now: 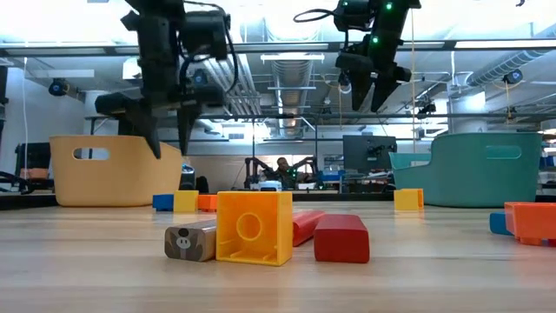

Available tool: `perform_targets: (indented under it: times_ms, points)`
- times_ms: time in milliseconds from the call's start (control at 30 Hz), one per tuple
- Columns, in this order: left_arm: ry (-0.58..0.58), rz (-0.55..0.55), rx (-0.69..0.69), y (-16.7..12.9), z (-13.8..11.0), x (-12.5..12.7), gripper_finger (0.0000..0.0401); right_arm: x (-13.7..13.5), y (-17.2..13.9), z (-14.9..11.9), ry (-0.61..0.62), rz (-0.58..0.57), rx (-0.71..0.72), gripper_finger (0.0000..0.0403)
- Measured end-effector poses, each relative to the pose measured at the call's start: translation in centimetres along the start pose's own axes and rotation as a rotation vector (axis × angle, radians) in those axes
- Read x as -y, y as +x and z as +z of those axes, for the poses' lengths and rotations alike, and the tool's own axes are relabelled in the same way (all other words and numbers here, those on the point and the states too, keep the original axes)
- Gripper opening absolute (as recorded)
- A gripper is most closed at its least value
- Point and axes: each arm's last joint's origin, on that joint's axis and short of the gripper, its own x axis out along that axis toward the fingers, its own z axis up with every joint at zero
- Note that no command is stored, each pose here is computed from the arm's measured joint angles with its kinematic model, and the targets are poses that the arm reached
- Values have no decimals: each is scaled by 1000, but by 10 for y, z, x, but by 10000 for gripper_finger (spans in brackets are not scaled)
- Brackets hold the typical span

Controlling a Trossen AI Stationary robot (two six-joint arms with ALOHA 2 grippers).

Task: Sort blocks by size
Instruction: Put the blue game piece into the yellow bin

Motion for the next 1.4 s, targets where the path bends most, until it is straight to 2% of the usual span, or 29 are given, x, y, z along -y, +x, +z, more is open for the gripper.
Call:
perform_targets:
  times_ms: [400,700,1233,1400]
  points:
    - [5,62,13,28,0,9,169,0,0,0,-25,5,-1,283]
    - [53,158,8,57,-4,13,169,0,0,0,-38,7,-2,303]
    - [128,167,-36,69,-8,17,169,-1,0,0,-43,29,-7,286]
    - [152,165,-38,69,-10,17,148,-1,0,0,-43,30,-7,290]
